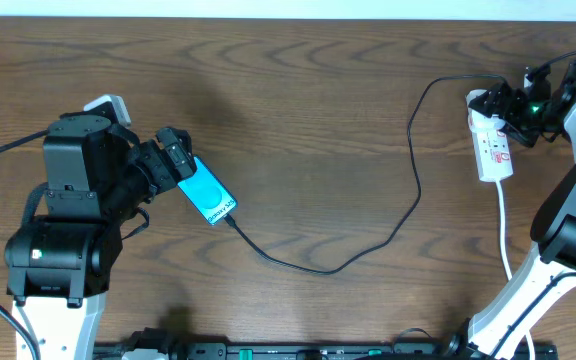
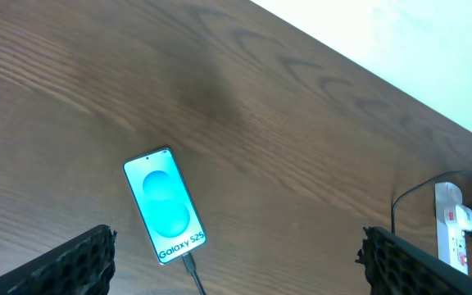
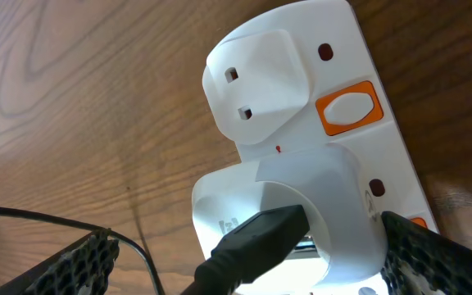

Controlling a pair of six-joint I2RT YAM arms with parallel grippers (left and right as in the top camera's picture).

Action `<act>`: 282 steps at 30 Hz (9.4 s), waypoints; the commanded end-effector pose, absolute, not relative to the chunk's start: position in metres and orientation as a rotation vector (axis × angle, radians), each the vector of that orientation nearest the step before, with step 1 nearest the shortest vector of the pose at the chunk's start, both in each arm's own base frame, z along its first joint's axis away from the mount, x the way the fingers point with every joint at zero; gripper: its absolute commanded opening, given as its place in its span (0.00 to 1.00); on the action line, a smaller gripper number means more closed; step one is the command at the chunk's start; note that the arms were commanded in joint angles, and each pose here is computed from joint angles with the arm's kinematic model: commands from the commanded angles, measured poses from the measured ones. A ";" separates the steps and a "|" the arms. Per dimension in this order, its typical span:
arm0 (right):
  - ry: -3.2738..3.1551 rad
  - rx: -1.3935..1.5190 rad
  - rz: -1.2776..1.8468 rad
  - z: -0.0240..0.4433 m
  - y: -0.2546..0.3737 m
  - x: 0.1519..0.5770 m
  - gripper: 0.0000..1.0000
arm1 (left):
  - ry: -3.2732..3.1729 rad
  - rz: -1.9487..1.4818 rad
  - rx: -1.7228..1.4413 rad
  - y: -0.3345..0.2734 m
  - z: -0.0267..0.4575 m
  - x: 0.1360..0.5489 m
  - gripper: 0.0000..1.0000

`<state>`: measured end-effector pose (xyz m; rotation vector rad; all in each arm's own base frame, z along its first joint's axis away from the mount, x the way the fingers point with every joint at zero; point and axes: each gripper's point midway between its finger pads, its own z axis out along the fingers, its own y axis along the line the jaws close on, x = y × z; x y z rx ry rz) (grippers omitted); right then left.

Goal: Plug charger to phone and switch on socket

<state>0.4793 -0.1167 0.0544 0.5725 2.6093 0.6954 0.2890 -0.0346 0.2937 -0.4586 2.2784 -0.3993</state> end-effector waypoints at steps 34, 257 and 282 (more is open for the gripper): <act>2.622 0.561 0.754 0.052 -0.111 0.474 0.99 | 2.262 -0.381 -0.435 -0.033 0.301 0.290 0.95; 2.484 0.427 0.229 0.346 -0.085 0.329 0.99 | 1.699 -0.239 -0.393 0.011 0.136 0.242 0.95; 2.484 0.427 0.229 0.346 -0.085 0.329 0.99 | 1.733 -0.054 -0.130 0.006 0.136 0.242 0.95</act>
